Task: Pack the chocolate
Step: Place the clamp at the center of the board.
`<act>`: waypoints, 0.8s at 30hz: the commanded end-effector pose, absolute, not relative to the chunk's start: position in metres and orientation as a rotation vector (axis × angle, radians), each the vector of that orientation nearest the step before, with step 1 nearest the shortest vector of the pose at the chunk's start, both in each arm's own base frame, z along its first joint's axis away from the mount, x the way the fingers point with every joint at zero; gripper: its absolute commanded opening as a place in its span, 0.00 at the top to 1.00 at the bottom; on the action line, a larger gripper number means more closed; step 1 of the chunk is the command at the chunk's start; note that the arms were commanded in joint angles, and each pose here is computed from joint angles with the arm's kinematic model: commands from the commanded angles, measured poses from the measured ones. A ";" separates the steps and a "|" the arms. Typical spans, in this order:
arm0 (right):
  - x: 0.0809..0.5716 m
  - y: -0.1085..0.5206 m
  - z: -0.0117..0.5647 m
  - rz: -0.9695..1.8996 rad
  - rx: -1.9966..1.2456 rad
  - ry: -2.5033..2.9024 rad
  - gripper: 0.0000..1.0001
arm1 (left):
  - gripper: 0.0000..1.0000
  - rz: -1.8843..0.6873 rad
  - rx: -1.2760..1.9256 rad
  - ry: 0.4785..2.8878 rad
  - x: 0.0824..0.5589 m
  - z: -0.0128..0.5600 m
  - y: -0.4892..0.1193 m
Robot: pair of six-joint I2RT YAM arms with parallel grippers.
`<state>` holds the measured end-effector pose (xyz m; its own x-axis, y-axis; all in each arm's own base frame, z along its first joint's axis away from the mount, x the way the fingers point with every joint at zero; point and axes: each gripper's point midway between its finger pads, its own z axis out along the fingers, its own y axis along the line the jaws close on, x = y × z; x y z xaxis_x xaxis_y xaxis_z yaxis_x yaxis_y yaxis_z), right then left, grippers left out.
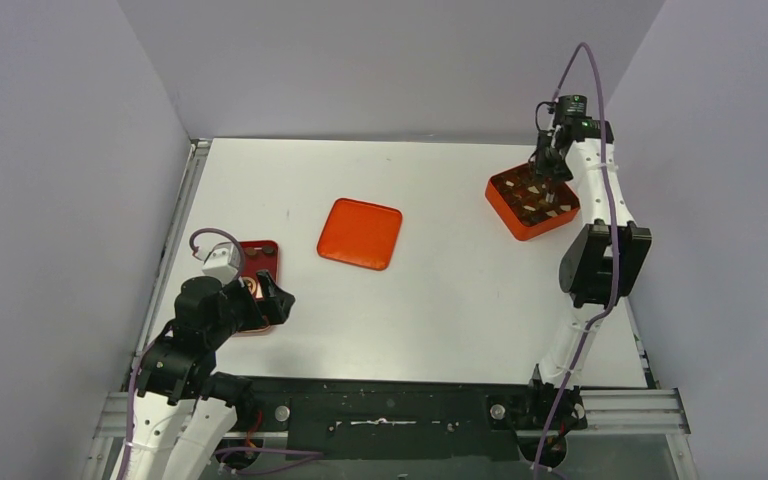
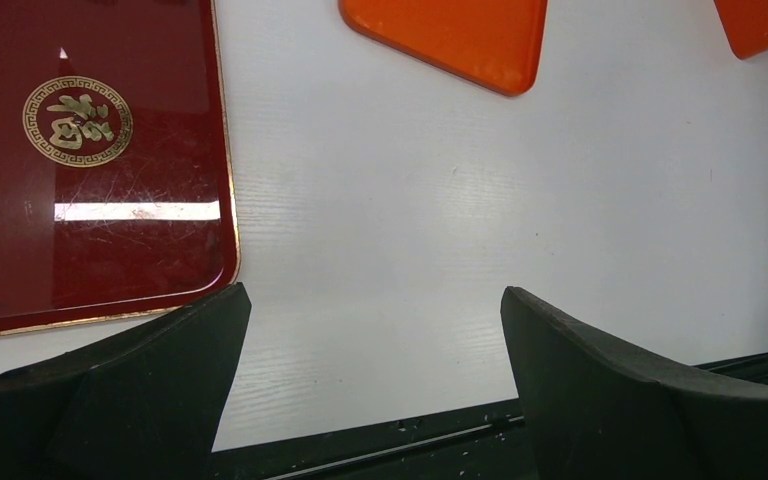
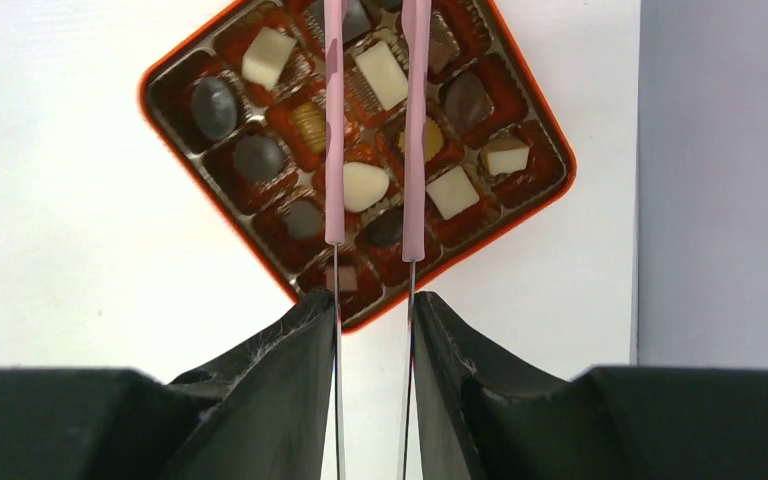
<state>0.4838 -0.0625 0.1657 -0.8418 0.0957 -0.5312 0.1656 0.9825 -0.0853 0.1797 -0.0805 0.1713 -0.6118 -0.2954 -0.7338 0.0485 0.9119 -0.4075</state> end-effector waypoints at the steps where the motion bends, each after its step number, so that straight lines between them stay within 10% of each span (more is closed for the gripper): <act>1: 0.468 -0.037 0.217 -0.193 0.117 2.478 0.68 | 0.03 -0.494 -0.160 2.115 0.188 0.188 -0.081; 24: 0.350 0.191 0.175 -0.027 -0.502 2.433 0.68 | 0.04 -0.387 -0.227 2.098 0.185 0.197 -0.061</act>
